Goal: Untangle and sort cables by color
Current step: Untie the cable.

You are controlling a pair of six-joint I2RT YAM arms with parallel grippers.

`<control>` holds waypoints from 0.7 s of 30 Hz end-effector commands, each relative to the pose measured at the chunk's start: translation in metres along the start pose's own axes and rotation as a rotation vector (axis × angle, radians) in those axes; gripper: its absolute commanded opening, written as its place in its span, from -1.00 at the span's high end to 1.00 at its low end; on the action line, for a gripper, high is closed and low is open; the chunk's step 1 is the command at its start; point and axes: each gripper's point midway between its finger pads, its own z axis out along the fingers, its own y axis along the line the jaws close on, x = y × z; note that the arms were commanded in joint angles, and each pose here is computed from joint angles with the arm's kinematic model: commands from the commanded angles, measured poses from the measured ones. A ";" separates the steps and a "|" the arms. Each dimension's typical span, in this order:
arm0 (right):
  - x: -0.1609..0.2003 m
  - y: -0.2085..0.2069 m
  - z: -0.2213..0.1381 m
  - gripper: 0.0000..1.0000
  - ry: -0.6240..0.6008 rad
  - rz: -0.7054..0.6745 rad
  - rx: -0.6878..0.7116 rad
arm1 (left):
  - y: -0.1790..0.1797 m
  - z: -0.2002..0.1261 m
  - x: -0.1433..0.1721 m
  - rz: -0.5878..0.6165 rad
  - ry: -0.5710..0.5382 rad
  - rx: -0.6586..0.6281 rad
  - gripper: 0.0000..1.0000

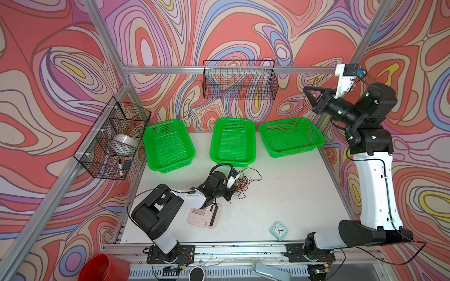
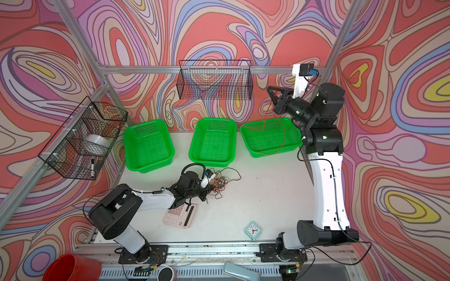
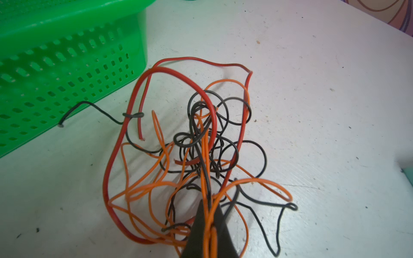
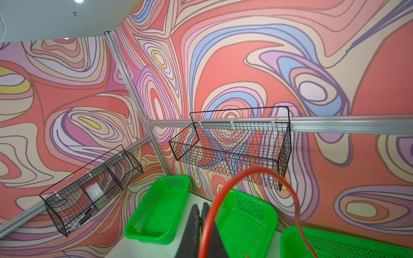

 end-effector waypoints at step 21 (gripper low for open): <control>-0.018 0.045 0.059 1.00 -0.027 -0.009 -0.301 | 0.003 -0.049 -0.089 0.116 -0.246 -0.105 -0.99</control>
